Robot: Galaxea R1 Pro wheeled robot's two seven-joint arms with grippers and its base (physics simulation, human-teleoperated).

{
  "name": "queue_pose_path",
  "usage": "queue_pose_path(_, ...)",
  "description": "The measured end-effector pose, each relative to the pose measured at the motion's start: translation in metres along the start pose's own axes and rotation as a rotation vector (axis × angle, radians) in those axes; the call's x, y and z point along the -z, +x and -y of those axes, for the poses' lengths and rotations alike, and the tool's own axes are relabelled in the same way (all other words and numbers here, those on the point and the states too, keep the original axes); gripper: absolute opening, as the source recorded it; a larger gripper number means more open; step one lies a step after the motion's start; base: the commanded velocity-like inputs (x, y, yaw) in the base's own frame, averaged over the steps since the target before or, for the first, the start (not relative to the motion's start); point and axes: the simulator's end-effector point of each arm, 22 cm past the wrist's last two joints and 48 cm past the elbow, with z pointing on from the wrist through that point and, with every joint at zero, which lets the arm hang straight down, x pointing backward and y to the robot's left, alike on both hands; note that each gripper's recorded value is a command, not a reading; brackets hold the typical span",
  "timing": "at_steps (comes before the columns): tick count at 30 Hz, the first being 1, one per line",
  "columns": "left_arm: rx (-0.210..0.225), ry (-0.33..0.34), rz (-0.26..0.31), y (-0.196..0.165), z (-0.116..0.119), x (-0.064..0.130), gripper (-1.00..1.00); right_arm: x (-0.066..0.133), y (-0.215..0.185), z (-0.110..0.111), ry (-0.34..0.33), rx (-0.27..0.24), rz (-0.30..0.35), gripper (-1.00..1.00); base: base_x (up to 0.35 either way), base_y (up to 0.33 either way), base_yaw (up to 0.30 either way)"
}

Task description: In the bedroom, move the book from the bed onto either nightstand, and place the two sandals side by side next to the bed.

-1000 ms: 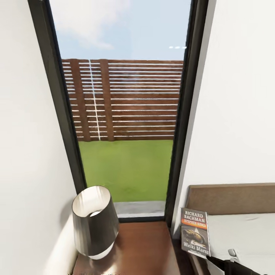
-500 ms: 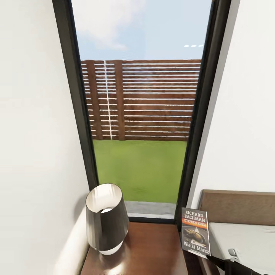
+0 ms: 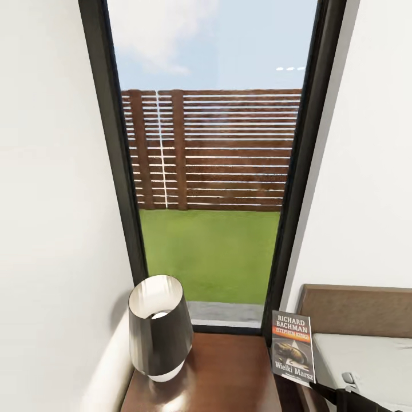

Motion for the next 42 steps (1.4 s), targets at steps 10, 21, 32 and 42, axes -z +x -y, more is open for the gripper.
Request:
queue_pose_path(10,0.001,0.001,0.001,0.000,0.000,0.000,1.00,-0.021,0.019,-0.022,-0.051,-0.154,-0.068,-1.00,0.000,0.000,0.000)
queue_pose_path(21,0.000,0.008,0.013,-0.005,-0.001,0.001,1.00,-0.153,0.130,-0.187,-0.221,-0.598,-0.398,-1.00,0.000,0.000,0.000)
queue_pose_path(32,-0.068,0.173,0.078,-0.045,0.031,0.005,1.00,-0.179,0.055,-0.229,-0.327,-0.500,-0.269,-1.00,0.000,0.000,0.000)
queue_pose_path(42,0.043,0.339,0.217,-0.091,0.033,0.044,1.00,-0.162,-0.025,-0.188,-0.320,-0.615,-0.007,-1.00,0.000,0.000,0.000)
